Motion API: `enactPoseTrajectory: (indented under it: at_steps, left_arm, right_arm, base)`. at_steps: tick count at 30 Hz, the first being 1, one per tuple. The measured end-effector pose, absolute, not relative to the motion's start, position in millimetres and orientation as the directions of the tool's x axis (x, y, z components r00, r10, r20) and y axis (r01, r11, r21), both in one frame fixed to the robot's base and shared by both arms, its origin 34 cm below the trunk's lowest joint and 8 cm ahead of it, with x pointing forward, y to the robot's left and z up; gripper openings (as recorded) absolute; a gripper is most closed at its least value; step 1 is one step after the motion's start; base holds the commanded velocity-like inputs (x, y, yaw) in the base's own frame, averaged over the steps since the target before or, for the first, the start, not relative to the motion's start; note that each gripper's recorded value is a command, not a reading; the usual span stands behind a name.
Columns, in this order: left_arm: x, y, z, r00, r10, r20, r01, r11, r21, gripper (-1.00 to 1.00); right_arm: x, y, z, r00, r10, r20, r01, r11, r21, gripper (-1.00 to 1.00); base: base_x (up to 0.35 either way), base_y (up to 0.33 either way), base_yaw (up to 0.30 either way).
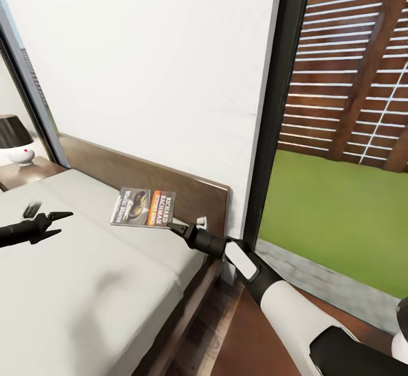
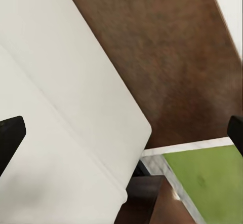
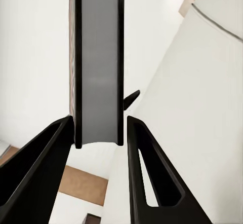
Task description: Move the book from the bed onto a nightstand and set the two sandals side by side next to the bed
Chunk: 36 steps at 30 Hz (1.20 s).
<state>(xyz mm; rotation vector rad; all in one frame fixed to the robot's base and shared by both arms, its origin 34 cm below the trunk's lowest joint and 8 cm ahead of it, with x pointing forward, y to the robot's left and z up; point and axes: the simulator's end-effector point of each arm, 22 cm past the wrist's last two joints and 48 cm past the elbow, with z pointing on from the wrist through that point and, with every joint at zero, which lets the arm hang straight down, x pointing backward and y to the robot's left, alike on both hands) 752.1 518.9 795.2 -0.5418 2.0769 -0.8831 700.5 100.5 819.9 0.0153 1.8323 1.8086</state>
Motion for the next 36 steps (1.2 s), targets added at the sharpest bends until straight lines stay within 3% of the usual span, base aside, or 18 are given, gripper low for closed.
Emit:
enactPoseTrajectory:
  at_steps: [36]
  left_arm:
    - [747.2, 519.0, 822.8, -0.568, -0.629, -0.531, -0.042, 0.666, -0.744, 1.0]
  right_arm:
    - [694.9, 98.4, 836.7, -0.832, 0.387, -0.397, -0.392, 0.096, 0.915, -1.0]
  base:
    - [0.0, 0.0, 0.0]
